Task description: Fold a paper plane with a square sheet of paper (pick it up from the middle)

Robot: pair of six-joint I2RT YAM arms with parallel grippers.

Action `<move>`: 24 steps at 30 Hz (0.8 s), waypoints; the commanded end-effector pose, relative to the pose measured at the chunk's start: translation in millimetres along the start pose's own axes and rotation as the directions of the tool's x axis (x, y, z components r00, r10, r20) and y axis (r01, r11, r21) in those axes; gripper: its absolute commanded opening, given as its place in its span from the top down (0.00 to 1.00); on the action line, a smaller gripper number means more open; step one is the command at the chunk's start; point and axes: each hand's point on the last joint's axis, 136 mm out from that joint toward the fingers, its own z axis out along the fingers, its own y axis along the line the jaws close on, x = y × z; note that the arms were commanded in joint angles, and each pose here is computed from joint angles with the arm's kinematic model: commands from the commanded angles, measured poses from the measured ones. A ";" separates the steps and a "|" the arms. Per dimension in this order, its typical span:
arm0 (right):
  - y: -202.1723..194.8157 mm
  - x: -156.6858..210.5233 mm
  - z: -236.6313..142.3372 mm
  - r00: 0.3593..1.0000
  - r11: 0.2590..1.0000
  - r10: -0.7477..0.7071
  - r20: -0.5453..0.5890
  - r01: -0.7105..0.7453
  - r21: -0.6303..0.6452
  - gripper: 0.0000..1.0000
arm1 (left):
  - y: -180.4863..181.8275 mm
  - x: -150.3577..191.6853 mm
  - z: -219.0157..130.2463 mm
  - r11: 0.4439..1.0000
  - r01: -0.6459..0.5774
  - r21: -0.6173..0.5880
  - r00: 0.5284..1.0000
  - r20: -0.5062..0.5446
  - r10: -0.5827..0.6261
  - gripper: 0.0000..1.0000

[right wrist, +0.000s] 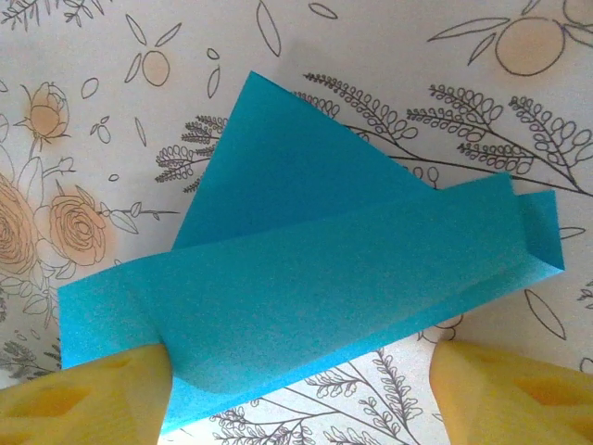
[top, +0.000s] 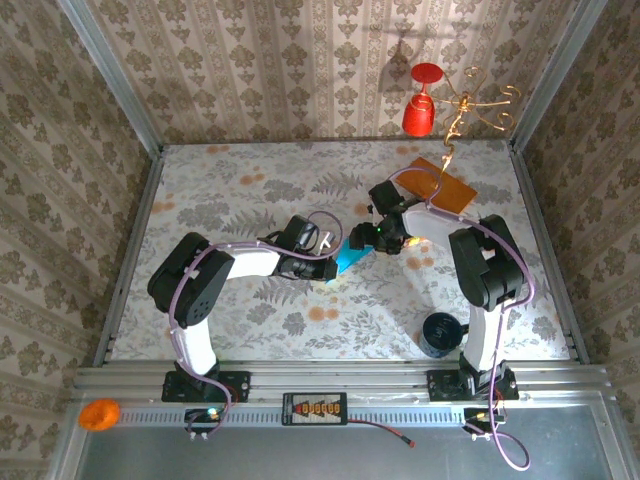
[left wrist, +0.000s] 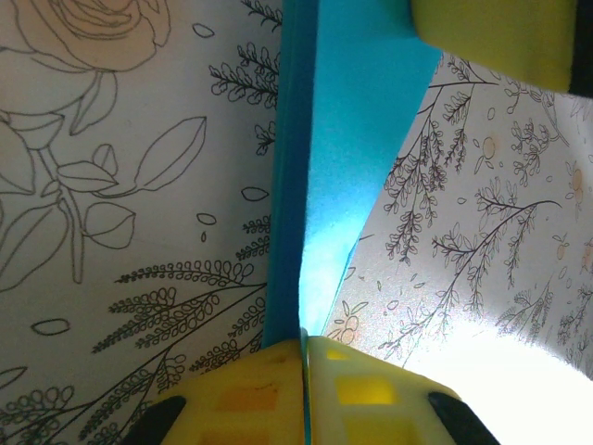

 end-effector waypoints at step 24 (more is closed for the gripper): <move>-45.8 32.3 41.1 0.991 0.971 -0.022 -0.135 0.053 0.232 0.41 | 15.7 14.1 0.7 0.999 0.024 -0.026 0.999 -0.044 -0.025 0.87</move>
